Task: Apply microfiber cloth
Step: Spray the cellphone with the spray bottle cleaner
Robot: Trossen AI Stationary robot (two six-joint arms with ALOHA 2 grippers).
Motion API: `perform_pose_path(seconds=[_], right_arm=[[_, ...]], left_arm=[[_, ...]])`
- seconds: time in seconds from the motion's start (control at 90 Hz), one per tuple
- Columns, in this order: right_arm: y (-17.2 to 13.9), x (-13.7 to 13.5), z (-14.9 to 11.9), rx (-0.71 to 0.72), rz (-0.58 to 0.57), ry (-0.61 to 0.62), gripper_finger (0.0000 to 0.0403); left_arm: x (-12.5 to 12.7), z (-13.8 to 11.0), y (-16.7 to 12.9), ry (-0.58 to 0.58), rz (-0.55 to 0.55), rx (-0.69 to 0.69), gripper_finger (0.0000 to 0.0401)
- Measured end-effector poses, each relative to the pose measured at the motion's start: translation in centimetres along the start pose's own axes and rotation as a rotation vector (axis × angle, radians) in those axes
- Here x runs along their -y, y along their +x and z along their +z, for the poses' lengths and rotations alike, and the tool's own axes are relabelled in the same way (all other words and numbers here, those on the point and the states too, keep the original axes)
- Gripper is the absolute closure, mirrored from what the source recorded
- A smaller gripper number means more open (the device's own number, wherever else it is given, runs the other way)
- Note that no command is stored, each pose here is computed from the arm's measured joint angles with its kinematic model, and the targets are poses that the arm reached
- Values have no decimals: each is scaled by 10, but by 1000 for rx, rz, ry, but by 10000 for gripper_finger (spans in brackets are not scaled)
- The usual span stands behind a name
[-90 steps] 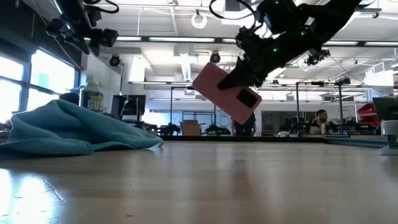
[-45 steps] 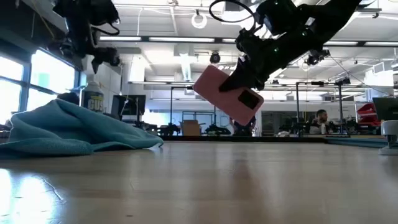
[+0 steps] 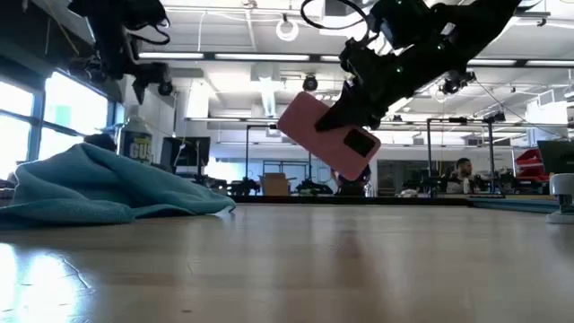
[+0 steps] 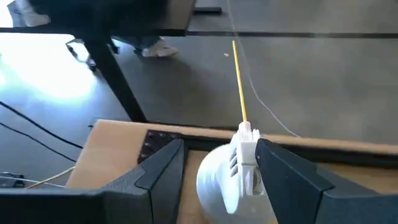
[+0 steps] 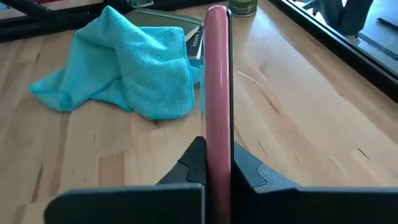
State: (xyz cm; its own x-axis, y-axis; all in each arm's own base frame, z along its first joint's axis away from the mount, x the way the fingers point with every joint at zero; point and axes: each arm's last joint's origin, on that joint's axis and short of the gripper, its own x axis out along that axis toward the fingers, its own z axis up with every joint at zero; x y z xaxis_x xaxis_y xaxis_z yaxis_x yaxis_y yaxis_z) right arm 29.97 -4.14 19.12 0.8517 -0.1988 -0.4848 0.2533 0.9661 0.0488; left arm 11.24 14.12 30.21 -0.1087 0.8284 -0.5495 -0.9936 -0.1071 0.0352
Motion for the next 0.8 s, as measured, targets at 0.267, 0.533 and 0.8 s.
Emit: perform_pose_path(seconds=[0.267,0.533,0.8], right_arm=[[0,0,1,5,-4,1,403],[0,-1,0,-3,-2,25,403],[0,-1,-1,-15,-1,22,403]], left_arm=[[-2,1,-7,33,-20,27,215],[2,-1,4,197,-9,-23,215],[-5,-2,-3,276,-68,-59,215]])
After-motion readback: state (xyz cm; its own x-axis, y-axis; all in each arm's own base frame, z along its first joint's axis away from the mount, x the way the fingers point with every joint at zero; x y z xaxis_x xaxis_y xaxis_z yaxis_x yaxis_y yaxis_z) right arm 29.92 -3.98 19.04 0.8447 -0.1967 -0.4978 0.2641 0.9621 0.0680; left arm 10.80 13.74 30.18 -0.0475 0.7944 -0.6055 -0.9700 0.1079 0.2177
